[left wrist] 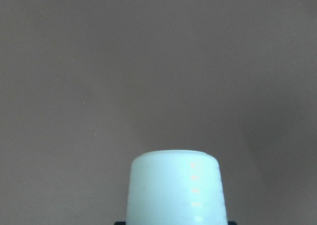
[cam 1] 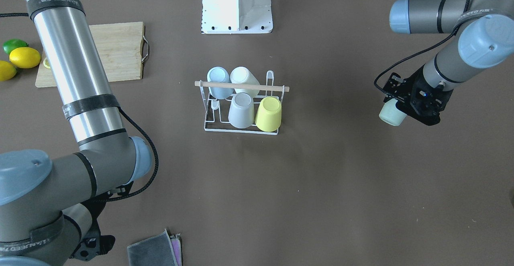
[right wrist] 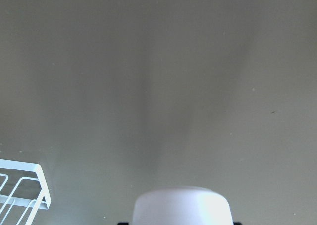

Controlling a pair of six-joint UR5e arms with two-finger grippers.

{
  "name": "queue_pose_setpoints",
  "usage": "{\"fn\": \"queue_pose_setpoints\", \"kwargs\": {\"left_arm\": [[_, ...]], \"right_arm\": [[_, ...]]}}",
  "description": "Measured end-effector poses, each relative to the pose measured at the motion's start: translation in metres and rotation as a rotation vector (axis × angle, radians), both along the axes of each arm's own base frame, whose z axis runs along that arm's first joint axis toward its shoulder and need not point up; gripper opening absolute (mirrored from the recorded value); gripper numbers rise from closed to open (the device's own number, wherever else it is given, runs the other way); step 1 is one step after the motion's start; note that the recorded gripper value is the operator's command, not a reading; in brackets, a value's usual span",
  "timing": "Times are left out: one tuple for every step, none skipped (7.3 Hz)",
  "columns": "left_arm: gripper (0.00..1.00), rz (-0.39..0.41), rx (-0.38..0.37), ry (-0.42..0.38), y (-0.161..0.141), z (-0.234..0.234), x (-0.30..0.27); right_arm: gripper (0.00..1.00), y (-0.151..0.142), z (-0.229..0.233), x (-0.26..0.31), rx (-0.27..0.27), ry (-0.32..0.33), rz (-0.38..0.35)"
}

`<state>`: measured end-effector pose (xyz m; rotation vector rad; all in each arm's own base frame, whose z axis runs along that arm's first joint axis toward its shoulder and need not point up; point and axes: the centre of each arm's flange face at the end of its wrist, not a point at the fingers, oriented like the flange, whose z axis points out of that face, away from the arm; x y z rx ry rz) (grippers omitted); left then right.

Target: Place cup on cup holder

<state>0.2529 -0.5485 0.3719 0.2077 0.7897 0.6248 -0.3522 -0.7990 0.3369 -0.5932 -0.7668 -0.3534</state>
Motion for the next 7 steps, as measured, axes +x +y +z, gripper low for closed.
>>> {"fn": "queue_pose_setpoints", "kwargs": {"left_arm": [[0.55, -0.012, 0.075, 0.039, 0.004, -0.003, -0.003], [0.54, -0.026, 0.149, 0.091, 0.011, -0.004, -0.007], [0.51, -0.044, 0.236, 0.153, 0.02, -0.007, -0.012], [0.49, -0.072, 0.348, 0.217, 0.029, -0.01, -0.018], [0.47, -0.12, 0.45, 0.274, 0.039, -0.014, -0.025], [0.45, -0.182, 0.537, 0.327, 0.049, -0.018, -0.031], [0.45, -0.252, 0.616, 0.383, 0.058, -0.025, -0.03]], "right_arm": [[0.0, -0.015, -0.013, 0.027, 0.058, -0.026, 0.037], [0.0, -0.022, -0.021, 0.05, 0.114, -0.047, 0.075], [0.0, -0.02, -0.027, 0.064, 0.17, -0.064, 0.106], [0.0, -0.009, -0.031, 0.076, 0.236, -0.087, 0.129], [0.0, 0.007, -0.039, 0.088, 0.313, -0.11, 0.14], [0.0, 0.026, -0.052, 0.098, 0.403, -0.121, 0.152], [0.0, 0.052, -0.067, 0.103, 0.492, -0.129, 0.184]]}}
